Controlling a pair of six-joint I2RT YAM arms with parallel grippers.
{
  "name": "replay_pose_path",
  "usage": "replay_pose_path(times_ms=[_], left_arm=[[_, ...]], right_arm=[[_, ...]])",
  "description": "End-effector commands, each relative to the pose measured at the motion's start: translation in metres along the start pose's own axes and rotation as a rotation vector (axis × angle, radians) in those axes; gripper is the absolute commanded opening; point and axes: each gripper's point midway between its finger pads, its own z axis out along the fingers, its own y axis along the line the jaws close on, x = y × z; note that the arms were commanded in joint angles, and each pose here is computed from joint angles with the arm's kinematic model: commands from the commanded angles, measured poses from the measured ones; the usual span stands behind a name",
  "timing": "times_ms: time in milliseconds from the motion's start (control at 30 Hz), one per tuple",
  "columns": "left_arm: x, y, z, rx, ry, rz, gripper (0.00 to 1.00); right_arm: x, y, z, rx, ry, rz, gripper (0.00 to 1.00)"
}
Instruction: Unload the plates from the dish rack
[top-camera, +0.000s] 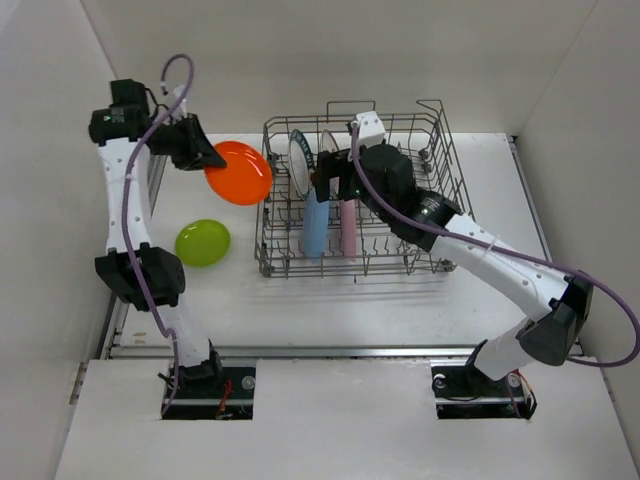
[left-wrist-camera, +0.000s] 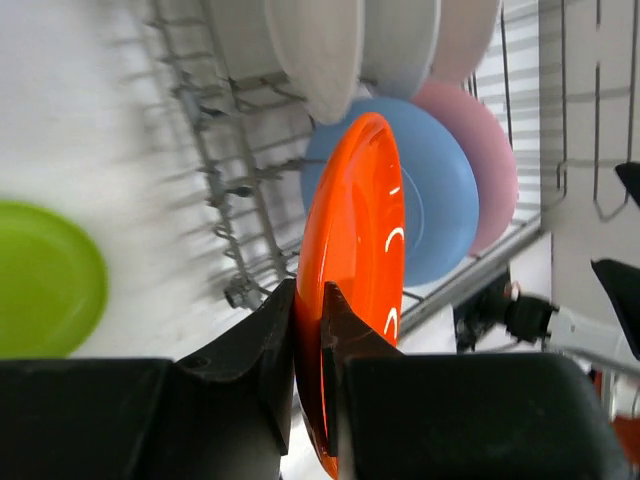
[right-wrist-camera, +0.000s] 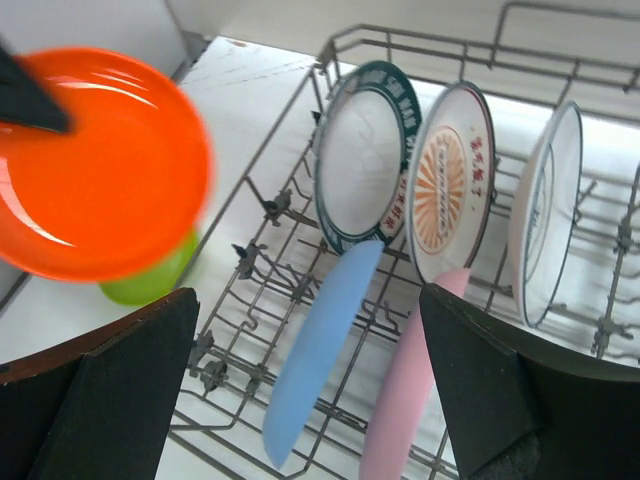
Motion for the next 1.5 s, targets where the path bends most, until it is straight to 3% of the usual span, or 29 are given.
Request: replay_pose_path(times_ms=[0,100,267,433,600,733,933,1233,1467], left_arm=[[-0.024,-0.003,-0.054,-0.016,-0.195,-0.002,0.00],[-0.020,0.040,-0.071,-0.126,-0.231,-0.098,0.00],[0.013,0.122,-0.066,-0.369,-0.172,-0.205,0.00],[0.052,0.170,-0.039,-0.415,-0.054,-0.275,0.00],[0.062,0.208,-0.026,-0.474,0.001,-0.313,0.00],[0.065,0.227,-0.016,-0.494,0.028,-0.321,0.00],[0.094,0.247,0.007,-0.448,0.176,-0.356,0.02],[0.127,0.267,0.016,-0.464,0.346,-0.402,0.19],[0.135,0.273,0.018,-0.582,0.452,-0.307,0.36]], right_arm=[[-0.024,-0.007,-0.012,-0.011,-0.026,0.126,0.98],[-0.017,-0.022,-0.008,0.016,0.000,0.170,0.98],[0.000,-0.036,-0.002,0.028,0.047,0.201,0.98],[0.013,-0.041,0.001,0.037,0.075,0.206,0.98],[0.031,-0.044,0.003,0.053,0.121,0.205,0.98],[0.043,-0.057,0.005,0.094,0.145,0.210,0.98],[0.069,-0.056,0.007,0.087,0.210,0.209,0.96],[0.086,-0.056,0.006,0.080,0.251,0.213,0.95],[0.095,-0.053,0.007,0.067,0.275,0.212,0.93]])
